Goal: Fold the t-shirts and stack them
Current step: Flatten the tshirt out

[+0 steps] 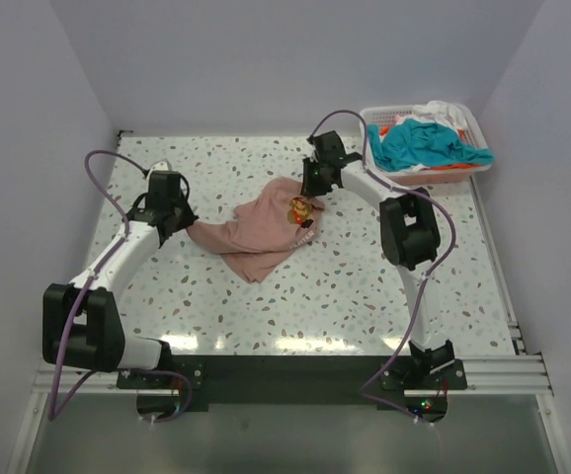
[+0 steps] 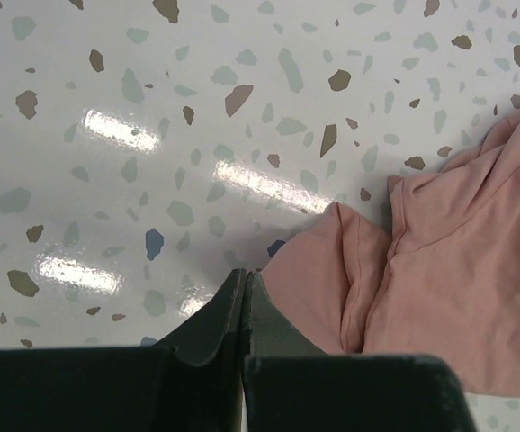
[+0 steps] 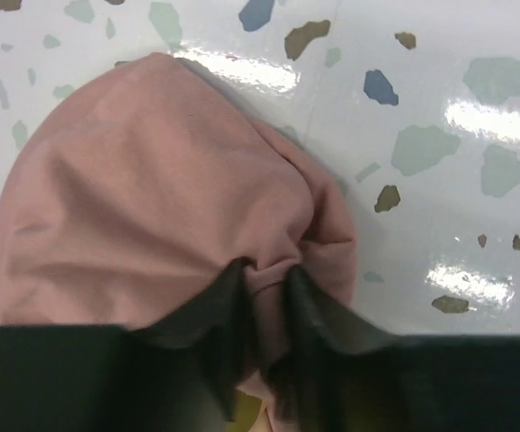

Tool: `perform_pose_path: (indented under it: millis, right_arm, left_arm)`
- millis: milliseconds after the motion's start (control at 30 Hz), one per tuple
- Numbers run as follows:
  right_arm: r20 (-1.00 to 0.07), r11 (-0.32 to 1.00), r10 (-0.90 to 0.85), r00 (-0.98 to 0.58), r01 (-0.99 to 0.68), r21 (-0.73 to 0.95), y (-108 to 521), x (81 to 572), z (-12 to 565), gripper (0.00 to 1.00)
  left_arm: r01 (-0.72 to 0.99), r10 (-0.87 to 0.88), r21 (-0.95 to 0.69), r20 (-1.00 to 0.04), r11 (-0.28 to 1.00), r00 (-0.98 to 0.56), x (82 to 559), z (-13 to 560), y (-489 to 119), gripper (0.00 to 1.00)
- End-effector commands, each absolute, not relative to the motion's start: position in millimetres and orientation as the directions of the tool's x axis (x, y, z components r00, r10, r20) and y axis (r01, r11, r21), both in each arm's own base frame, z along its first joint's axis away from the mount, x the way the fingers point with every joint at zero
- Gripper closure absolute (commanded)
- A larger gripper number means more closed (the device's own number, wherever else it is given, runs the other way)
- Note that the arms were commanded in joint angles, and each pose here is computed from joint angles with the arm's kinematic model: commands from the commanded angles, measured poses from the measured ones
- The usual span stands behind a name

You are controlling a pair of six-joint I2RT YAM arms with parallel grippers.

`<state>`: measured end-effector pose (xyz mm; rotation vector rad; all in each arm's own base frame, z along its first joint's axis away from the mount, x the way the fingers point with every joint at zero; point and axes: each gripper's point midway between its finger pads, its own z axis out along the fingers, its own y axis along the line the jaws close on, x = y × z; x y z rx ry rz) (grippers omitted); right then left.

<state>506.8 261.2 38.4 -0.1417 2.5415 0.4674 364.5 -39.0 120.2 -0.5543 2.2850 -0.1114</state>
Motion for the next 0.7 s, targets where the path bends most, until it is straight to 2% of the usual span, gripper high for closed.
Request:
perform_pose_path:
  millis: [0, 33, 67, 200, 300, 333, 433, 500, 600, 667]
  right_arm:
    - [-0.565, 0.893, 0.035, -0.824, -0.228, 0.388, 278.5, 505.9, 72.0, 0.84]
    - [-0.583, 0.891, 0.043, -0.811, -0.233, 0.390, 279.5, 507.5, 84.3, 0.98]
    - [-0.594, 0.894, 0.052, -0.803, -0.228, 0.386, 277.6, 510.1, 91.8, 1.00]
    - [-0.661, 0.883, 0.107, -0.742, -0.235, 0.407, 273.4, 528.9, 151.3, 1.00]
    - [-0.740, 0.862, 0.177, -0.649, -0.261, 0.435, 261.6, 547.1, 224.1, 1.00]
    - [-0.779, 0.856, 0.199, -0.595, -0.282, 0.434, 255.0, 553.9, 257.7, 1.00]
    - [-0.849, 0.850, 0.202, -0.488, -0.343, 0.400, 244.9, 547.0, 324.9, 1.00]
    - [-0.882, 0.841, 0.214, -0.419, -0.381, 0.385, 238.8, 527.8, 370.7, 1.00]
    - [-0.900, 0.824, 0.214, -0.379, -0.425, 0.375, 234.0, 501.7, 391.1, 1.00]
    - [-0.903, 0.834, 0.210, -0.376, -0.413, 0.366, 219.4, 469.8, 390.2, 1.00]
  left_arm:
    - [-0.331, -0.384, -0.222, -0.714, 0.917, -0.586, 377.4, 140.9, -30.1, 1.00]
    - [-0.338, -0.388, -0.223, -0.723, 0.914, -0.572, 381.5, 146.3, -25.2, 1.00]
    - [-0.340, -0.386, -0.221, -0.733, 0.914, -0.561, 385.3, 150.6, -21.4, 1.00]
    - [-0.403, -0.404, -0.210, -0.773, 0.891, -0.489, 414.4, 178.8, 14.7, 1.00]
    - [-0.432, -0.448, -0.275, -0.813, 0.859, -0.373, 445.0, 229.5, 51.2, 1.00]
    - [-0.430, -0.453, -0.304, -0.839, 0.850, -0.302, 456.0, 261.8, 64.2, 1.00]
    - [-0.383, -0.443, -0.346, -0.873, 0.857, -0.202, 469.4, 312.3, 71.3, 1.00]
    - [-0.352, -0.430, -0.363, -0.892, 0.863, -0.136, 463.7, 340.8, 70.7, 1.00]
    - [-0.346, -0.418, -0.388, -0.908, 0.854, -0.014, 439.1, 367.1, 74.6, 1.00]
    - [-0.367, -0.414, -0.387, -0.910, 0.846, 0.008, 419.6, 358.0, 76.6, 1.00]
